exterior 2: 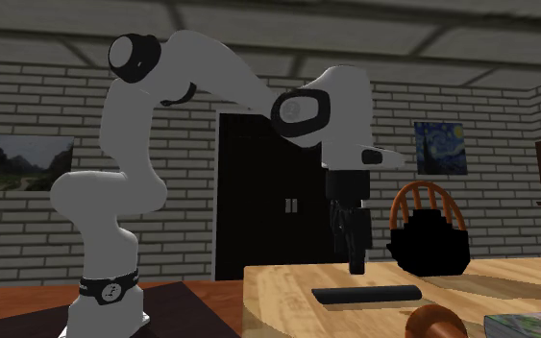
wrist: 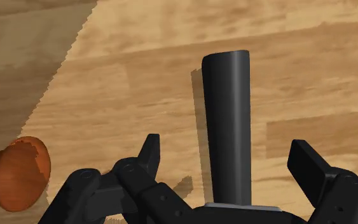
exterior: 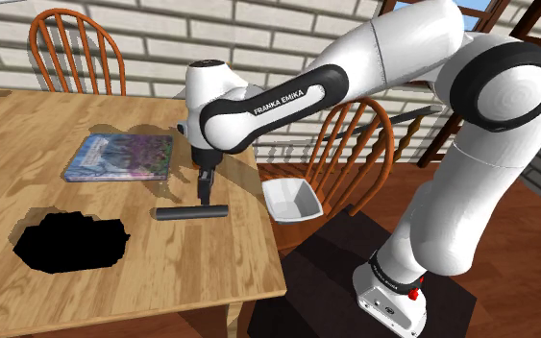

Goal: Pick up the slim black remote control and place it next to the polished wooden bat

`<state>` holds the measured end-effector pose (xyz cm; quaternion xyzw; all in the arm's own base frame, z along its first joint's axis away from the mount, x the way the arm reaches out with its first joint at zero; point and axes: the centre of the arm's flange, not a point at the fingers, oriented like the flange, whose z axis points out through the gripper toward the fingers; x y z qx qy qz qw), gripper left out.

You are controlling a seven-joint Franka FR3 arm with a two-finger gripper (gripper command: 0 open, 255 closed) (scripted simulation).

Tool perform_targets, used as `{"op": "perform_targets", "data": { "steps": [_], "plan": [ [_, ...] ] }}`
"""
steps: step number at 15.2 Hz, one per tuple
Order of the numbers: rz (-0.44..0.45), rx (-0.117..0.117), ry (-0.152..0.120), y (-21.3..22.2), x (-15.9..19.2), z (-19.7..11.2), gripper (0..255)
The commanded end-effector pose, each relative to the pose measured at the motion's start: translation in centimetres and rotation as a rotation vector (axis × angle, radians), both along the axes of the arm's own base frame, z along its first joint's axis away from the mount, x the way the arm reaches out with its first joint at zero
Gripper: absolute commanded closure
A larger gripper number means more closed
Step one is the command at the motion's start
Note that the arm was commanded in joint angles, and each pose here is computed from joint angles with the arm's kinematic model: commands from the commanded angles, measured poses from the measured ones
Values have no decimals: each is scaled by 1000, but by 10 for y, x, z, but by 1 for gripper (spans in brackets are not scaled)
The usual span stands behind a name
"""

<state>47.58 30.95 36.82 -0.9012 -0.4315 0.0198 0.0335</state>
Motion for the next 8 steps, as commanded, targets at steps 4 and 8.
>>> {"op": "perform_targets", "data": {
  "steps": [4,8],
  "plan": [
    [59,0,5,25,-1,-29,0],
    [59,0,5,25,-3,-50,0]
  ]
}}
